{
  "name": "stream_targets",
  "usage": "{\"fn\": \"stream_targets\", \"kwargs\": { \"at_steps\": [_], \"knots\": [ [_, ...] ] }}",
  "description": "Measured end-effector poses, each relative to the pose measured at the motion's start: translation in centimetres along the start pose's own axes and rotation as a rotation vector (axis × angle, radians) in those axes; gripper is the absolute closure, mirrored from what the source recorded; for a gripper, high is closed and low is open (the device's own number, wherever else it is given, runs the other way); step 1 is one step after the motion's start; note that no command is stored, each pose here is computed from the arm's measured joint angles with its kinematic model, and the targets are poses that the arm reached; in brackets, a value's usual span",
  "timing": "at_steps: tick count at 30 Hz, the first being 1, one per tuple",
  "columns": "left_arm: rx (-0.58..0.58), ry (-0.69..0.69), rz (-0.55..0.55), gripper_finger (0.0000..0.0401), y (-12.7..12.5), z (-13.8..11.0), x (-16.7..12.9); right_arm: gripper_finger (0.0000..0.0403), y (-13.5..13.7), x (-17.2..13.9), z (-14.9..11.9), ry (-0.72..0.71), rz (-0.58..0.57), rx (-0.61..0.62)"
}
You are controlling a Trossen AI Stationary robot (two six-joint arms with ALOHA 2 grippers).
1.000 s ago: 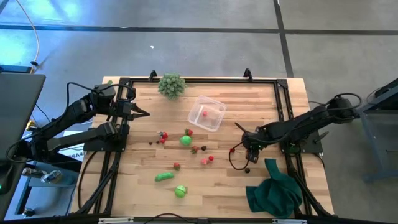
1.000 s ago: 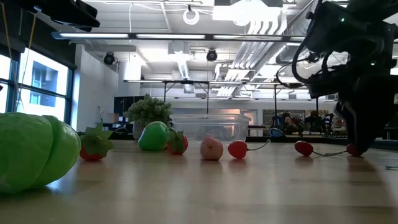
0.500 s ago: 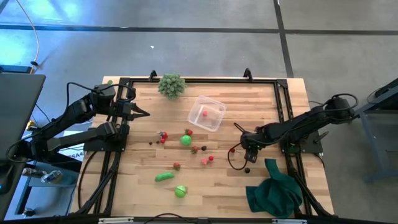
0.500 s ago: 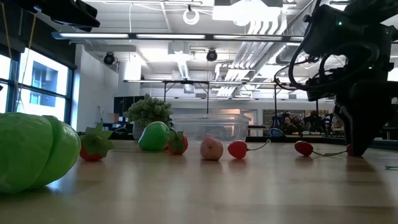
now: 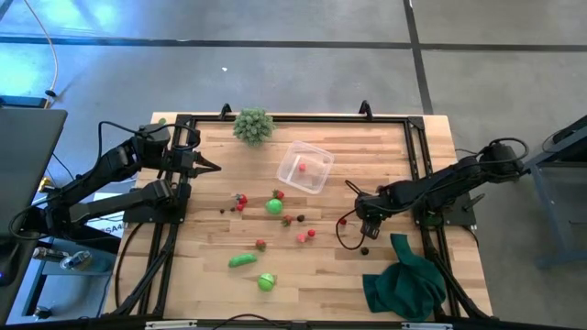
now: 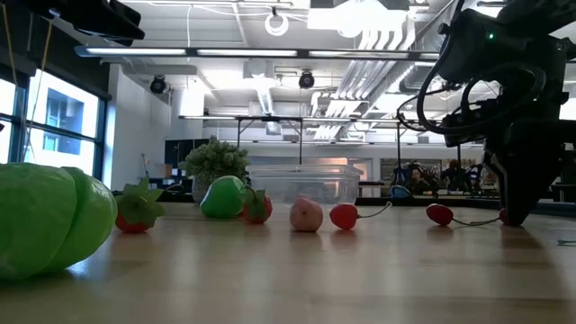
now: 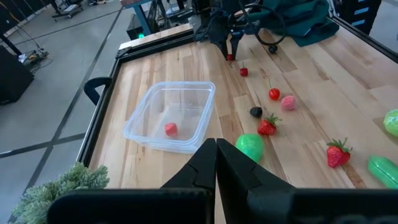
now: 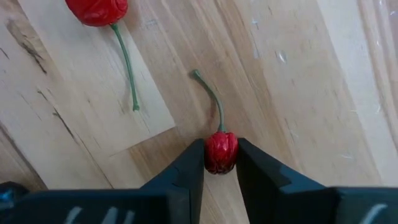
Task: Pick and placing Produce into tupperware
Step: Put the red cherry into the transparent container
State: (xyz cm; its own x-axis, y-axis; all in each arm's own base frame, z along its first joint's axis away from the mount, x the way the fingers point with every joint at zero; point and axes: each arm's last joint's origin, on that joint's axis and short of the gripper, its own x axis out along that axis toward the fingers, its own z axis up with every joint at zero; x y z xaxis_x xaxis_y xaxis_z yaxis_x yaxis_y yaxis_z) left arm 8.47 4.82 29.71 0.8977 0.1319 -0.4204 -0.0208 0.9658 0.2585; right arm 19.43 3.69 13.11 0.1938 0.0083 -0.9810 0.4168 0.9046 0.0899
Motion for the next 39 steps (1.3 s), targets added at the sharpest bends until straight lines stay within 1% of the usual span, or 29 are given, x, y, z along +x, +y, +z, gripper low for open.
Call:
{"fn": "stream_targets", "kwargs": {
  "at_steps": [8,10,14,19,21,24,26,29,32,35,37,39],
  "knots": [
    [0.000,0.000,0.000,0.0398,0.0,0.0,0.0,0.0339,0.3,-0.5,0.6,-0.022,-0.023,-0.009],
    [0.000,0.000,0.000,0.0398,0.0,0.0,0.0,0.0343,0.7,-0.8,1.1,-0.056,-0.005,-0.021],
    [0.000,0.000,0.000,0.0398,0.0,0.0,0.0,0.0353,0.9,-1.3,1.5,-0.064,-0.004,-0.025],
    [0.000,0.000,0.000,0.0398,0.0,0.0,0.0,0.0361,1.8,-2.8,2.9,-0.115,0.028,-0.030],
    [0.000,0.000,0.000,0.0398,0.0,0.0,0.0,0.0361,2.5,-4.0,3.9,-0.160,0.040,-0.051],
    [0.000,0.000,0.000,0.0398,0.0,0.0,0.0,0.0361,3.3,-6.3,5.6,-0.243,0.020,-0.093],
    [0.000,0.000,0.000,0.0398,0.0,0.0,0.0,0.0361,3.9,-8.4,7.0,-0.328,0.007,-0.116],
    [0.000,0.000,0.000,0.0398,0.0,0.0,0.0,0.0361,4.0,-11.9,9.3,-0.454,-0.017,-0.117],
    [0.000,0.000,0.000,0.0398,0.0,0.0,0.0,0.0361,3.4,-15.6,11.6,-0.578,-0.024,-0.116],
    [0.000,0.000,0.000,0.0398,0.0,0.0,0.0,0.0361,2.1,-18.7,13.4,-0.676,-0.044,-0.123],
    [0.000,0.000,0.000,0.0398,0.0,0.0,0.0,0.0361,0.9,-20.3,14.4,-0.724,-0.067,-0.113],
    [0.000,0.000,0.000,0.0398,0.0,0.0,0.0,0.0361,-0.3,-21.1,15.5,-0.738,-0.080,-0.109]
  ]
}}
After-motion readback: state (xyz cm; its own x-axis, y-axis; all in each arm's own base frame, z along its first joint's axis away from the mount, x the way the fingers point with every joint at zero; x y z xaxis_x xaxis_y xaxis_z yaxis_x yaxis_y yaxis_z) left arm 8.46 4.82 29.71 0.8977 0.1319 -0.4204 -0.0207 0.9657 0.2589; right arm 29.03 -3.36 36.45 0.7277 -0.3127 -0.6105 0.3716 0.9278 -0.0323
